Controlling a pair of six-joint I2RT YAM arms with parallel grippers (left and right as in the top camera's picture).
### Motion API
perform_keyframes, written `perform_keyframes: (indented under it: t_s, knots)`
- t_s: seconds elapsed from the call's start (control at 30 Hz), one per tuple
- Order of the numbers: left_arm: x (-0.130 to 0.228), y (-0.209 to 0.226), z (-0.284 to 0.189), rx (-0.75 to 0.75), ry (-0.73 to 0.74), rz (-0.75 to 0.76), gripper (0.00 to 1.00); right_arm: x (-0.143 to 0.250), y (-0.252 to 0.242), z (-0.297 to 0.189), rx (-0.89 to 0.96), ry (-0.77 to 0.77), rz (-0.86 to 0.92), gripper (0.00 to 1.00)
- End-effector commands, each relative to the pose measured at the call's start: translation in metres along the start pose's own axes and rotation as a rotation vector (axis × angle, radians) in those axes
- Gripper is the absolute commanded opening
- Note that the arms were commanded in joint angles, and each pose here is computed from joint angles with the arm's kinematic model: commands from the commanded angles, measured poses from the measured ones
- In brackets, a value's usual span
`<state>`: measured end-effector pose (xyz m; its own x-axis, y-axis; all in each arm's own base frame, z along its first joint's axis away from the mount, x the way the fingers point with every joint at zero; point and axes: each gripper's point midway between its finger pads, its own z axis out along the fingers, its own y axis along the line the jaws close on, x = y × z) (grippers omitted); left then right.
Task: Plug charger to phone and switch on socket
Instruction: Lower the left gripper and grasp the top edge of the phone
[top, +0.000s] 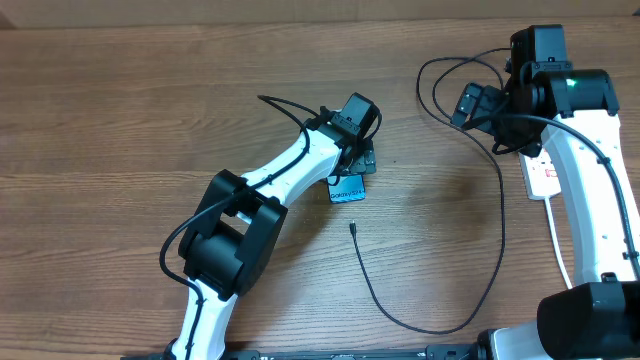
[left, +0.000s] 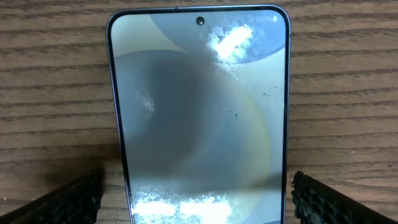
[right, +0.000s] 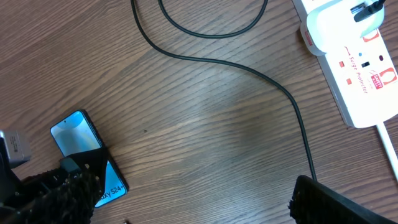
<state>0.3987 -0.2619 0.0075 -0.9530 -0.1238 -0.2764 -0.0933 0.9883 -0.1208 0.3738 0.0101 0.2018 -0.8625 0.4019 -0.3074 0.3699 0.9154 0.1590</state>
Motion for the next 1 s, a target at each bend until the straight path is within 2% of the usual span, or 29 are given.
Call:
perform_keyframes:
  t_s: [0.0,0.2,0.33,0.53,0.6,0.73,0.77,0.8,0.87,0.97]
  knots:
    - [0.022,0.010,0.015,-0.030,0.054,-0.008,0.98,-0.001,0.001,0.000,-0.006,-0.003,0.004,1.00]
    - [0.026,0.020,0.016,-0.067,0.065,0.015,0.82,0.004,0.012,0.000,-0.072,0.027,0.003,1.00]
    - [0.023,0.037,0.016,-0.104,0.079,-0.008,0.81,0.005,0.015,-0.001,-0.092,0.037,0.003,1.00]
    - [0.014,0.073,0.017,-0.153,0.118,-0.041,0.82,0.009,0.023,-0.002,-0.132,0.055,0.002,1.00]
    - [0.010,0.097,0.015,-0.191,0.147,-0.069,0.84,0.009,0.023,-0.002,-0.132,0.055,0.002,1.00]
    - [0.008,0.117,0.014,-0.211,0.179,-0.116,0.90,0.008,0.023,-0.002,-0.132,0.054,0.002,1.00]
    - [0.008,0.117,0.013,-0.202,0.183,-0.122,0.98,0.008,0.022,-0.002,-0.132,0.054,0.002,1.00]
    - [0.005,0.115,0.012,-0.193,0.180,-0.121,1.00,0.008,0.022,-0.002,-0.130,0.053,0.002,1.00]
    - [-0.004,0.107,0.008,-0.164,0.168,-0.120,1.00,0.005,0.018,-0.001,-0.107,0.038,0.002,1.00]
    - [-0.029,0.070,-0.014,-0.028,0.152,-0.130,1.00,0.002,0.011,0.000,-0.077,0.024,0.009,1.00]
